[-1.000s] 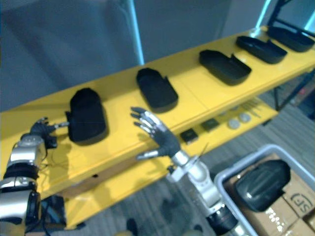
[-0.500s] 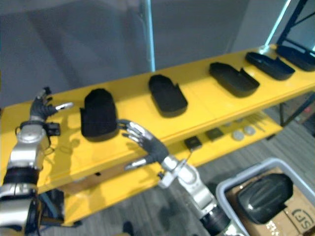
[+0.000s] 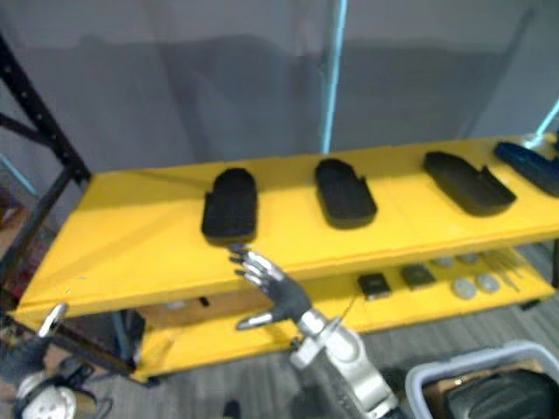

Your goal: Walk over and take plastic housings, then place them on the shelf

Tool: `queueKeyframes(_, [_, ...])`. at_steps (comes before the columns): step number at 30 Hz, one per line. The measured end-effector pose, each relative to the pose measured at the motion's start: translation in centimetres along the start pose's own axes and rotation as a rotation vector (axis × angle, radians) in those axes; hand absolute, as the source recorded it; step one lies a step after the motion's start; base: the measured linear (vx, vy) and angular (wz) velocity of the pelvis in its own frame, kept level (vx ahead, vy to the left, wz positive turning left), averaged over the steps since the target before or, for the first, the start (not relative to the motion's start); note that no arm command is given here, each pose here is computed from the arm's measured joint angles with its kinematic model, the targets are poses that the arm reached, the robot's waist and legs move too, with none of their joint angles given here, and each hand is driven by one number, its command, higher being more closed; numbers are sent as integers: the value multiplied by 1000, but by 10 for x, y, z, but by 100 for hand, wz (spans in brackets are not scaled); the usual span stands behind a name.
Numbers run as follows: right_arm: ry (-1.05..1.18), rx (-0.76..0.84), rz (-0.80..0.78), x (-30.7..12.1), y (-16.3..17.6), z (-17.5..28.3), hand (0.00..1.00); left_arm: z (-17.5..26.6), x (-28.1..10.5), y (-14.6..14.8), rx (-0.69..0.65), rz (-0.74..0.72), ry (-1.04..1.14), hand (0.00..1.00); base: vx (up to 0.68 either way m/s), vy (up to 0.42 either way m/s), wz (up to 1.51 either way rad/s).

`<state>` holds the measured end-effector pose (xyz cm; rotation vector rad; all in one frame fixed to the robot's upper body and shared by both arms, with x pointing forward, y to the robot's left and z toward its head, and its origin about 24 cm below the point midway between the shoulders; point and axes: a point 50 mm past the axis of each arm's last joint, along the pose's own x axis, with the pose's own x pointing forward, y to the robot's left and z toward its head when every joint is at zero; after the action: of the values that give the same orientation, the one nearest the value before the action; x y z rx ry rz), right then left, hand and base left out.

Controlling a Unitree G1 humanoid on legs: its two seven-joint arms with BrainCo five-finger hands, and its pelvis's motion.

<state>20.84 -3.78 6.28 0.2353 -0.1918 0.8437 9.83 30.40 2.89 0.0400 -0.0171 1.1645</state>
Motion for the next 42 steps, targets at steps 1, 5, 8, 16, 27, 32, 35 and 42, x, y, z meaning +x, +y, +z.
queueKeyframes(1, [10,-9,-19,8,-1,-3,0,-9,-1,6,15,35,17,0,5,-6,11])
queueKeyframes(5, [23,-85,-83,35,-9,-6,0,-46,-11,19,71,92,124,0,-8,-9,16])
queueKeyframes(8, [44,-138,-143,54,-15,-9,0,-72,-23,24,100,118,216,0,8,-13,16])
queueKeyframes(16, [119,-210,-353,106,-24,-12,0,-124,-69,21,238,-36,462,0,2,-24,21])
queueKeyframes(27, [129,-320,-493,124,-28,-5,0,-134,-87,-3,223,-214,507,0,4,-2,8])
queueKeyframes(32, [106,-350,-592,130,-39,9,0,-138,-95,-13,208,-291,537,0,-1,0,3])
queueKeyframes(35, [101,-370,-609,135,-41,16,0,-139,-98,-16,201,-309,551,0,-8,2,-5])
queueKeyframes(42, [160,-375,-663,132,-46,11,0,-139,-104,-30,152,-362,577,0,-7,9,-4])
